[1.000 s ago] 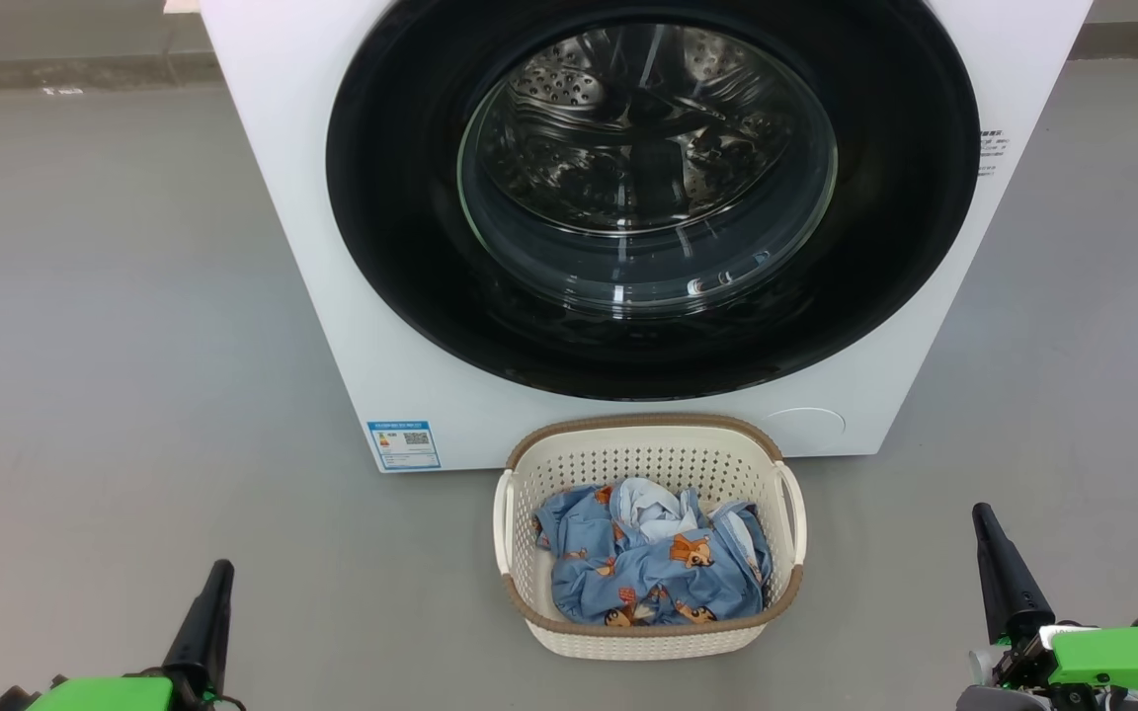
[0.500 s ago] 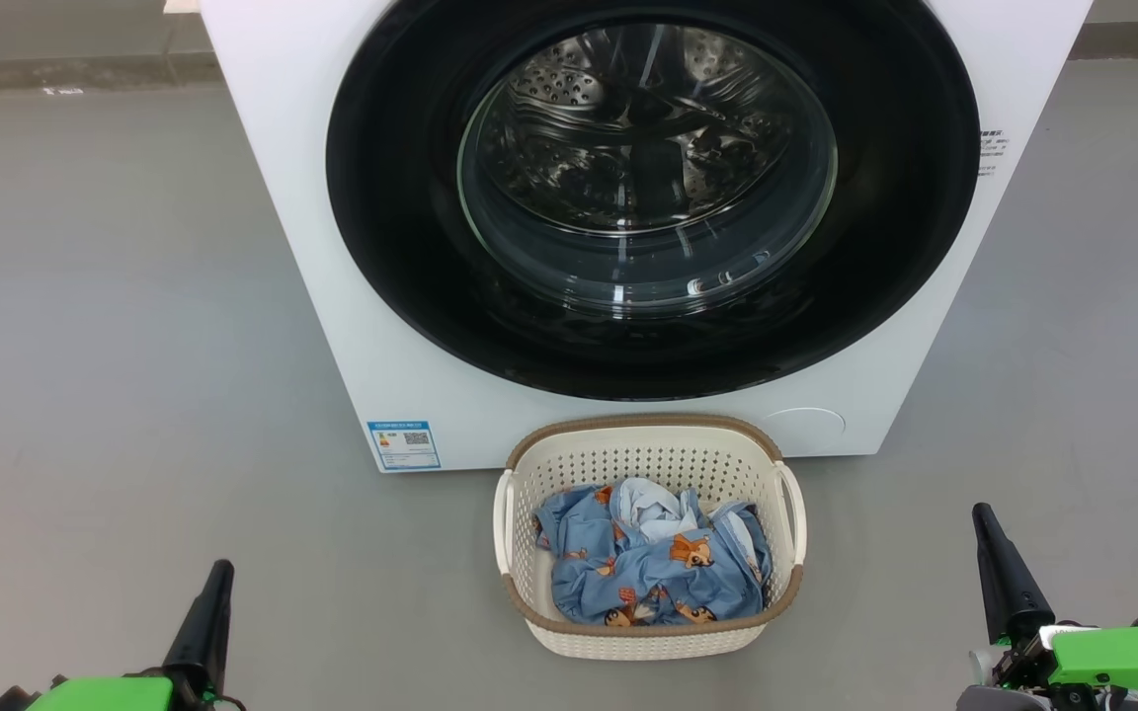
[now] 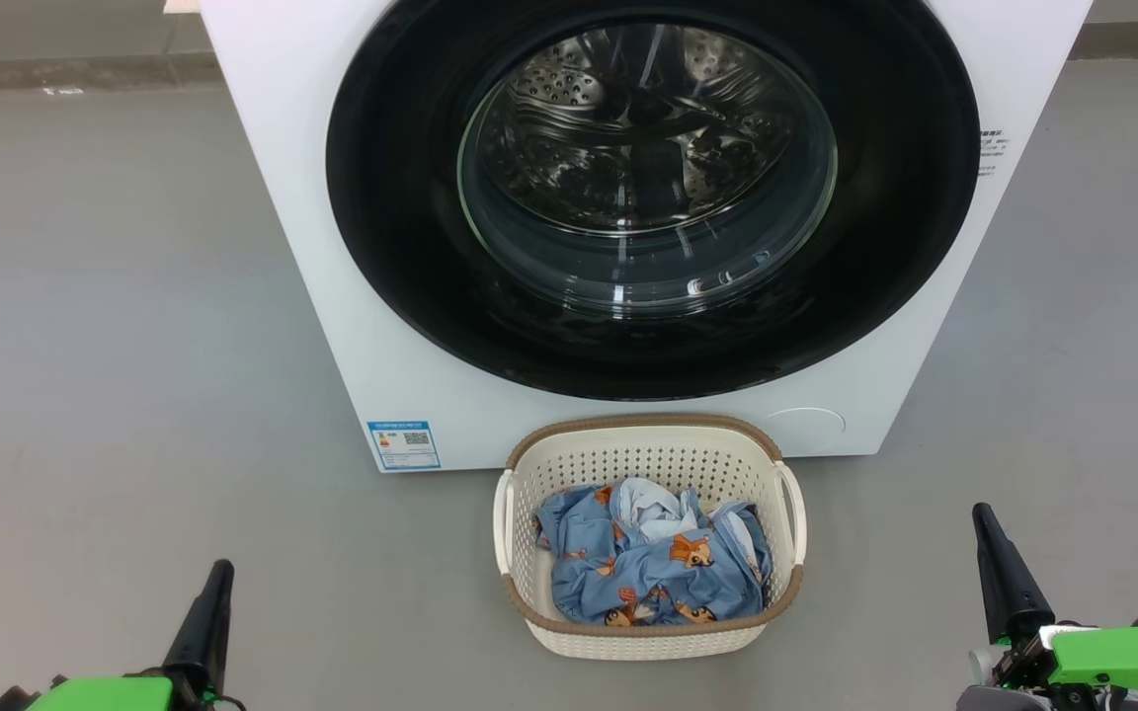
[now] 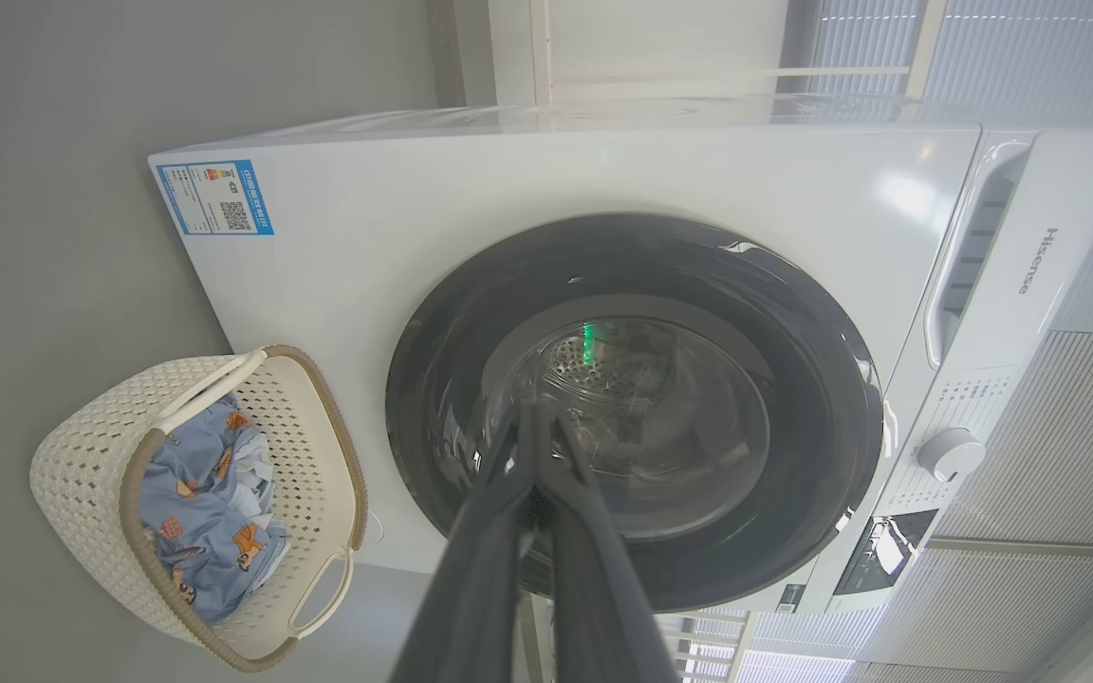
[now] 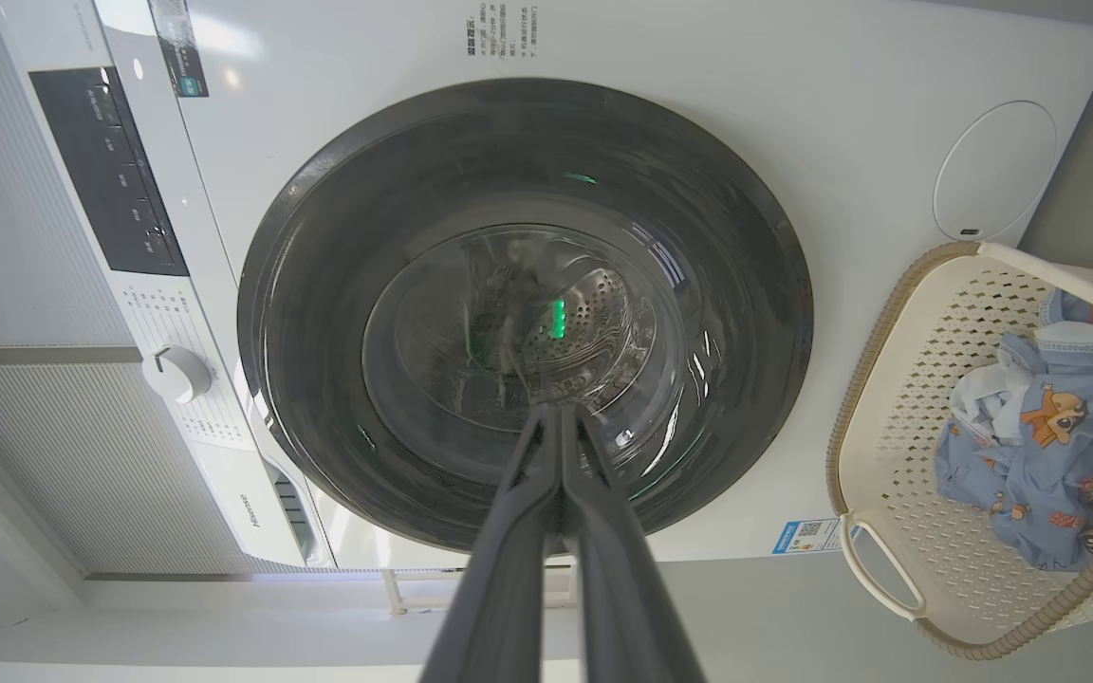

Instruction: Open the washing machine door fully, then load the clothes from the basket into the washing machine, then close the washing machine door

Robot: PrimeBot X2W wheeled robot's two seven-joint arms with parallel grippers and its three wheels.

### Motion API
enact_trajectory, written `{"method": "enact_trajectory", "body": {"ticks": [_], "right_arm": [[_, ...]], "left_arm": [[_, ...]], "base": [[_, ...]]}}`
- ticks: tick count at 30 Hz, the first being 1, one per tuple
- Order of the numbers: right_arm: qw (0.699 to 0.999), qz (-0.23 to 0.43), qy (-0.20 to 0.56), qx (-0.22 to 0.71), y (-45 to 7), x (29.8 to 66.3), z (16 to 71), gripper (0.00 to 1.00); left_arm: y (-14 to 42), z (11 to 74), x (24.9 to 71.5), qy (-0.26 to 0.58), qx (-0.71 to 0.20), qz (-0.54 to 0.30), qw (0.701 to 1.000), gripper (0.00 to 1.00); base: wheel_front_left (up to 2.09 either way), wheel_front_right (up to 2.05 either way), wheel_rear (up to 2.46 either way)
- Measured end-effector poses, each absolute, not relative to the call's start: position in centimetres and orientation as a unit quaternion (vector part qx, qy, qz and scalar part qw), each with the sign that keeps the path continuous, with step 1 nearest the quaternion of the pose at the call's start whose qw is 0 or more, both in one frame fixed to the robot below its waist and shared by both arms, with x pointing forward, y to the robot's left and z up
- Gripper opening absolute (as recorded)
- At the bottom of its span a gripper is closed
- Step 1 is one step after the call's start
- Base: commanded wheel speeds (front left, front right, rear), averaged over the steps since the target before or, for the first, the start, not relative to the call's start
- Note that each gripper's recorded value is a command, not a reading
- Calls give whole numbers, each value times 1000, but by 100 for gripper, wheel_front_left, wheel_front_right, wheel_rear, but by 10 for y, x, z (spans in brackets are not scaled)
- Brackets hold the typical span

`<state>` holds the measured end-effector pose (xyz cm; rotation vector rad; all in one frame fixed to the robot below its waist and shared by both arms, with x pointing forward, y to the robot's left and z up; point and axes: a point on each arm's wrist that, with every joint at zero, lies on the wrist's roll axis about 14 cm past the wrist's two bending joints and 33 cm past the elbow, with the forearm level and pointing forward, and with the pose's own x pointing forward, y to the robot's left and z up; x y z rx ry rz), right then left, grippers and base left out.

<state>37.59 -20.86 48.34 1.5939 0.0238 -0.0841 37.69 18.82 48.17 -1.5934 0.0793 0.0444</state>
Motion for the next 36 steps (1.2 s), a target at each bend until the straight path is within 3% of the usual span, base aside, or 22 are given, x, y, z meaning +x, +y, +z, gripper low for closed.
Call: {"method": "enact_trajectory", "body": {"ticks": [36], "right_arm": [[698, -38, 11, 715, -209, 376, 483, 0]], "left_arm": [[188, 482, 377, 36, -715, 20, 698, 0]], "base": [[0, 0, 0]]}}
